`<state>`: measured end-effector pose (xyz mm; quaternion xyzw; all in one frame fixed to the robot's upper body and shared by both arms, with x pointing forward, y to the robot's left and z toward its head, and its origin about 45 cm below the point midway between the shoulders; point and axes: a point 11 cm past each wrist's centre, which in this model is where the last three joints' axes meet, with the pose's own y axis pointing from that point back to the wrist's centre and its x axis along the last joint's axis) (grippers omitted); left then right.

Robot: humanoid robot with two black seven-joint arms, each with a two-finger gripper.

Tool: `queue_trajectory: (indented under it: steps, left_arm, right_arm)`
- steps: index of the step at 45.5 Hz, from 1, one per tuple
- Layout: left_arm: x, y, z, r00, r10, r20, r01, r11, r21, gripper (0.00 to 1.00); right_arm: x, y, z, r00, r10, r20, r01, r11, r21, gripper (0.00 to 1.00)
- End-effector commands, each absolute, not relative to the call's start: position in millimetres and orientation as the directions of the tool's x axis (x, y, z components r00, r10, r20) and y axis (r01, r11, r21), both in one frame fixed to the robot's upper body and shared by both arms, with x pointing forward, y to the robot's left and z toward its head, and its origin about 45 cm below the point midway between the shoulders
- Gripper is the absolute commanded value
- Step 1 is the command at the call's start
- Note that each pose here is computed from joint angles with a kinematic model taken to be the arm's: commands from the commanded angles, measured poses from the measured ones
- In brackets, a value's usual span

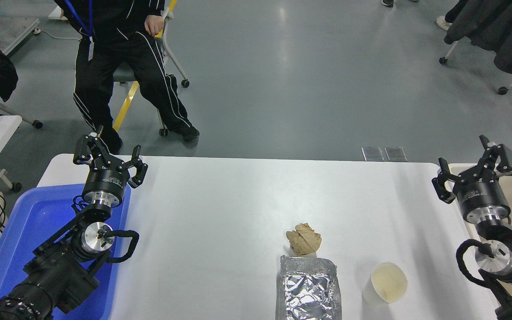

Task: Dispose of the paper cup in the dustbin

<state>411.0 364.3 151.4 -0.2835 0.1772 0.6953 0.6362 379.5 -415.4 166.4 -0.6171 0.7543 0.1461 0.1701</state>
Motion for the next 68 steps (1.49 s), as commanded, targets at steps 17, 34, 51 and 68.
queue_trajectory:
  steps: [17, 34, 51, 68]
  left_arm:
    - [411.0, 364.4, 151.4, -0.03, 0.784, -0.62, -0.9852, -0.128, -0.114, 1.0]
    - [411.0, 364.4, 151.4, -0.03, 0.784, -0.62, -0.9852, -0.128, -0.114, 1.0]
    - [411.0, 364.4, 151.4, -0.03, 0.784, -0.62, -0.9852, -0.128, -0.114, 1.0]
    - [411.0, 364.3, 151.5, -0.029, 0.784, -0.62, -0.9852, -0.127, -0.115, 1.0]
  right_arm:
    - [417, -412, 214, 0.246, -0.928, 0.279, -0.95, -0.174, 0.261, 0.99]
    - [409, -410, 257, 0.587, -0.521, 0.619, -0.808, -0.332, 0.487, 0.99]
    - [376, -373, 245, 0.762, 0.074, 0.643, -0.554, -0.44, 0.707, 0.99]
    - [340, -318, 209, 0.771, 0.374, 0.515, -0.309, -0.488, 0.817, 0.99]
